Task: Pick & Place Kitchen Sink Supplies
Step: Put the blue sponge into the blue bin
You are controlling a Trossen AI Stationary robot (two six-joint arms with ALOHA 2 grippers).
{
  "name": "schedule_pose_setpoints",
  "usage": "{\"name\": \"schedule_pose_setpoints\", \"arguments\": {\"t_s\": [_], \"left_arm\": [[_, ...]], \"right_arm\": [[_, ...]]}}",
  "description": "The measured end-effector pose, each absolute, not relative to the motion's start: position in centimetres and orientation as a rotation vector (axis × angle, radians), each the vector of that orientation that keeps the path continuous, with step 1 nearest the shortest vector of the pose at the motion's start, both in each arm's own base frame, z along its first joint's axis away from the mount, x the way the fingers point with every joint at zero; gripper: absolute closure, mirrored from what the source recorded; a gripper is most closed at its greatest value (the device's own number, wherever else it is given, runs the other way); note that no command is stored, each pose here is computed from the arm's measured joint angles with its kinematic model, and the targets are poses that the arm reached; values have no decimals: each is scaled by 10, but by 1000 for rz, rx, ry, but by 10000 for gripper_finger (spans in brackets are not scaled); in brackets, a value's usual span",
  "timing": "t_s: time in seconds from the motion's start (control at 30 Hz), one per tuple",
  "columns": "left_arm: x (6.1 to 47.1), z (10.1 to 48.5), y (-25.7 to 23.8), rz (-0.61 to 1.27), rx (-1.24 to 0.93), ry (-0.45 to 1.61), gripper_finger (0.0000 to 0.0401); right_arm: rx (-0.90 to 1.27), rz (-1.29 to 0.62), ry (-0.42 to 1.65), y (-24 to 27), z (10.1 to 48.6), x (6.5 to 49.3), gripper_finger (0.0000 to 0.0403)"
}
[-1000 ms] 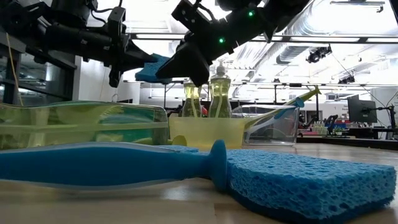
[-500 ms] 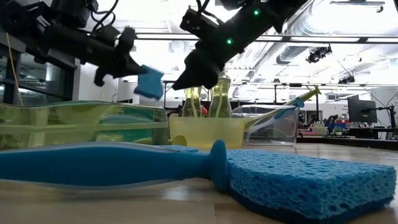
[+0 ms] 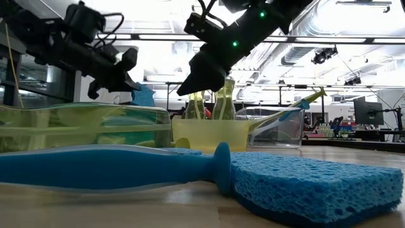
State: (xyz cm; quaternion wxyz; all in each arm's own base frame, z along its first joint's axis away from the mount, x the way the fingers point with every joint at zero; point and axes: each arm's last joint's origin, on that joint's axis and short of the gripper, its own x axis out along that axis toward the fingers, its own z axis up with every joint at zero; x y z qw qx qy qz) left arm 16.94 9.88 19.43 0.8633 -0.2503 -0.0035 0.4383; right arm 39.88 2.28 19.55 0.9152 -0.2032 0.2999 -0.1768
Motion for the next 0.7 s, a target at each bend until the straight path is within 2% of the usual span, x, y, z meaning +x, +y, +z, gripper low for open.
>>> {"name": "schedule_pose_setpoints", "arguments": {"t_s": [0.27, 0.47, 0.7], "left_arm": [[155, 193, 143, 845, -657, 46, 398], [173, 200, 172, 774, -708, 128, 398], [192, 183, 195, 794, -808, 232, 398]], "right_arm": [[-418, -363, 618, 23, 195, 399, 121], [-411, -364, 617, 23, 195, 399, 121], [-414, -361, 629, 23, 194, 398, 121]]}}
